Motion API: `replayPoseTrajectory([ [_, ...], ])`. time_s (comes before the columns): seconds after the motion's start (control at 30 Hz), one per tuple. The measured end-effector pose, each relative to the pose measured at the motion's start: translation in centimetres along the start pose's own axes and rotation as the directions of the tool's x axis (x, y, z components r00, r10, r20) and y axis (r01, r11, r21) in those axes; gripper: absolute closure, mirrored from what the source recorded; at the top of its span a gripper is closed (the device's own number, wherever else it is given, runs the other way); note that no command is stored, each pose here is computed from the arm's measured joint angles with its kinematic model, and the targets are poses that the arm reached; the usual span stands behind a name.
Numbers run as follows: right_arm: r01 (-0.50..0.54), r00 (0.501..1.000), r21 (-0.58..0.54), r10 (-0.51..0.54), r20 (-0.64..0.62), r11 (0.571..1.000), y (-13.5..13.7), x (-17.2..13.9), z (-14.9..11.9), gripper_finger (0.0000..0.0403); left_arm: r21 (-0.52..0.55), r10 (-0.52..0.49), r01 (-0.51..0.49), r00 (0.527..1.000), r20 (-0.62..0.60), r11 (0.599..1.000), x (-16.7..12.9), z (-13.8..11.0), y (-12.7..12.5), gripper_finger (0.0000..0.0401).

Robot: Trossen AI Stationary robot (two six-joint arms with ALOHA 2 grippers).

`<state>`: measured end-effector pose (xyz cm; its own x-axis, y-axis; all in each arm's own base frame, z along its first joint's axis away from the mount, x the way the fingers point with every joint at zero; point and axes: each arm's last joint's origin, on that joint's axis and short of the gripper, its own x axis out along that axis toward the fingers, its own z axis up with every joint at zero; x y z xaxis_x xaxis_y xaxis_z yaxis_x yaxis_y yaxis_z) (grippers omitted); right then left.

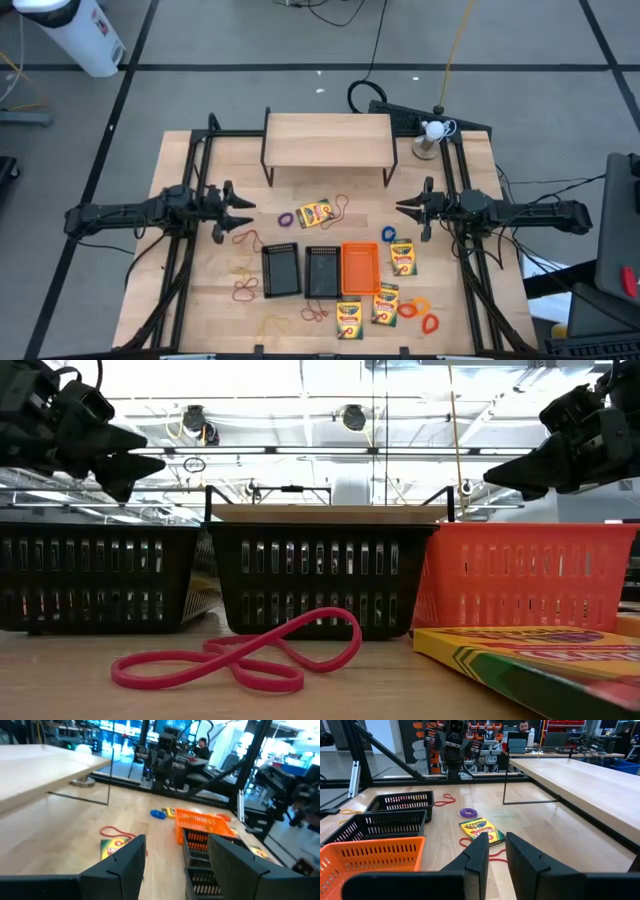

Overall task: Pick & Place Office Desk Supplies
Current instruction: Put the violet spring keychain into the left black bin

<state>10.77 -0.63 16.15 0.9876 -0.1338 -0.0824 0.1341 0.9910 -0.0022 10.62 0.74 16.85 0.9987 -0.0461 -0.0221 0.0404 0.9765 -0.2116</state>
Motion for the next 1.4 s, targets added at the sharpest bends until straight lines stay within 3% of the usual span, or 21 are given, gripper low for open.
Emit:
replayPoseTrajectory([
  [0.13, 0.001, 1.0, 0.003, -0.001, 0.001, 1.0, 0.0, 0.0, 0.0, 0.0344, 0.019, -0.002, 0.0, 0.997, 0.071, 1.0, 0.0, 0.7, -0.1, 0.0187],
  [0.27, 0.022, 0.998, 0.091, -0.026, 0.049, 0.996, -0.1, 0.0, 0.5, 0.0344, 0.123, 0.025, -0.044, 0.988, 0.155, 0.991, -0.1, 1.4, -0.1, 0.0187],
  [0.37, 0.011, 0.994, 0.149, -0.026, 0.104, 0.989, -0.1, -0.1, 1.0, 0.0344, 0.118, 0.071, -0.091, 0.985, 0.16, 0.989, -0.1, 1.4, 0.0, 0.0187],
  [0.63, -0.035, 0.968, 0.243, -0.028, 0.249, 0.969, -0.1, -0.3, 2.4, 0.0344, 0.118, 0.251, -0.25, 0.968, 0.006, 0.961, -0.1, -0.3, 0.8, 0.0194],
  [0.77, -0.083, 0.966, 0.229, 0.022, 0.259, 0.97, 0.1, -0.3, 2.5, 0.0344, 0.182, 0.256, -0.252, 0.967, -0.003, 0.95, -0.1, -0.4, 0.8, 0.0242],
  [1.03, -0.154, 0.969, 0.21, 0.107, 0.221, 0.966, 0.3, -0.2, 2.2, 0.0344, 0.256, 0.266, -0.251, 0.963, -0.028, 0.934, -0.1, -0.6, 0.9, 0.039],
  [1.23, -0.118, 0.991, 0.201, 0.104, 0.08, 0.972, 0.3, 0.0, 0.8, 0.0344, 0.259, 0.25, -0.228, 0.967, -0.053, 0.938, -0.1, -0.8, 0.9, 0.0386],
  [1.4, -0.107, 0.994, 0.189, 0.104, 0.028, 0.976, 0.3, 0.0, 0.3, 0.0344, 0.248, 0.149, -0.125, 0.985, -0.082, 0.961, -0.1, -0.9, 0.6, 0.0398],
])
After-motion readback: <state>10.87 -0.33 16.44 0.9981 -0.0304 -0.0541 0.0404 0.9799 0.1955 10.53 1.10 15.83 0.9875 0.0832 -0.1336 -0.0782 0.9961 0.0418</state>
